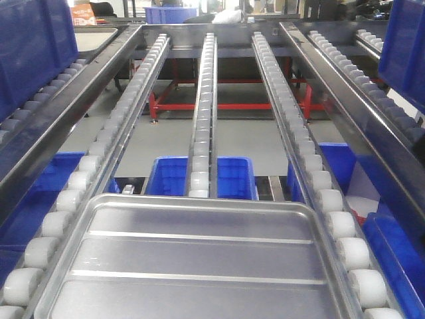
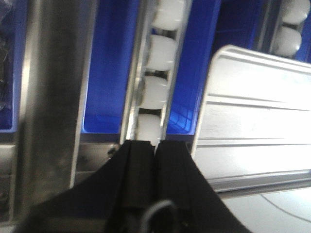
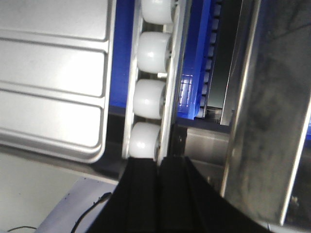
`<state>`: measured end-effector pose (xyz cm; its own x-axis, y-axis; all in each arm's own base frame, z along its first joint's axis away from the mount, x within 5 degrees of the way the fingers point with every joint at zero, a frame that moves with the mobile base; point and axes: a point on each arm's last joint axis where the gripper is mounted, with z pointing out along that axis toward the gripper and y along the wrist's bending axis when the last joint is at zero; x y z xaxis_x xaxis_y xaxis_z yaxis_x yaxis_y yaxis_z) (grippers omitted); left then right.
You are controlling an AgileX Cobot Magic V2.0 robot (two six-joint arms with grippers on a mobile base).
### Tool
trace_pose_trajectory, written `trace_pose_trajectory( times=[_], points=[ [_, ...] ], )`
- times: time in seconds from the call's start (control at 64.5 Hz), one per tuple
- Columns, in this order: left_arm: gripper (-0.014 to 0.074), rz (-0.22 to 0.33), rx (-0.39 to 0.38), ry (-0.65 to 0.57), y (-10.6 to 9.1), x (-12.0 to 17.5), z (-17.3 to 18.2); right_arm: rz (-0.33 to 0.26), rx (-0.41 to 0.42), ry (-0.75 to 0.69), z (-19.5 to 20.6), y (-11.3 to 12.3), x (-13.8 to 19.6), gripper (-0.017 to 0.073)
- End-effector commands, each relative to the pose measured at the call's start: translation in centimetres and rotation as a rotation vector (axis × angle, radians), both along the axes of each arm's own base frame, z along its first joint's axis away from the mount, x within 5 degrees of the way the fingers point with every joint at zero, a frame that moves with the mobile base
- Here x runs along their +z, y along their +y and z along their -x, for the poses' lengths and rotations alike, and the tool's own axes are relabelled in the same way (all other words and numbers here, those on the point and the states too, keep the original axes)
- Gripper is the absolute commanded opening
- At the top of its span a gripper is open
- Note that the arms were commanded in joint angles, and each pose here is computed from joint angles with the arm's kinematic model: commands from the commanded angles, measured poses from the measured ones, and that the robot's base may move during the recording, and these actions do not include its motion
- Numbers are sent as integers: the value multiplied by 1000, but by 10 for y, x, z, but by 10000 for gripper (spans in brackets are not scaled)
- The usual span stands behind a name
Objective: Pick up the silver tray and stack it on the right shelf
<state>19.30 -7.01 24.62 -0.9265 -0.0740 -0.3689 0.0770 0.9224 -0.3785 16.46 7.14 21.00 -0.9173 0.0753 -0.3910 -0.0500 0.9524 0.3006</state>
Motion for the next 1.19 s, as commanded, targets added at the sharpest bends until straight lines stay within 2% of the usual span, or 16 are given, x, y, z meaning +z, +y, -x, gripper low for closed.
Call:
trace_pose_trajectory(
  times=[0.0, 0.078, 0.14, 0.31, 0.341, 0.434, 0.496, 0.574, 0.667, 0.915, 1.179],
  points=[
    [-94, 38, 4, -81, -17, 13, -7, -42, -42, -63, -16, 5, 8, 57],
    [-94, 21, 7, -84, -34, 11, -7, -45, -70, 2, -22, 8, 5, 59],
    [-94, -24, 14, -94, -47, 8, -8, -56, -104, 33, -30, 11, 4, 59],
    [-94, -268, 37, -104, -72, 0, -8, -55, -113, 1, -53, 29, 7, 60],
    [-94, -293, 34, -106, -77, -1, -8, -49, -115, -2, -56, 35, 8, 60],
    [-94, -283, -3, -110, -94, -2, -8, -10, -103, -25, -61, 48, 6, 60],
    [-94, -272, -18, -102, -104, -3, -9, 15, -123, -24, -65, 54, 4, 60],
    [-94, -264, -14, -78, -110, -6, -12, 59, -175, -6, -70, 57, 1, 60],
    [-94, -266, -13, -62, -115, -11, -15, 105, -151, -7, -74, 64, -1, 60],
    [-94, -263, -14, -64, -116, -12, -16, 100, -78, -23, -66, 81, -1, 57],
    [-94, -252, -16, -70, -117, -11, -16, 88, -103, 17, -63, 82, -2, 57]
  ],
)
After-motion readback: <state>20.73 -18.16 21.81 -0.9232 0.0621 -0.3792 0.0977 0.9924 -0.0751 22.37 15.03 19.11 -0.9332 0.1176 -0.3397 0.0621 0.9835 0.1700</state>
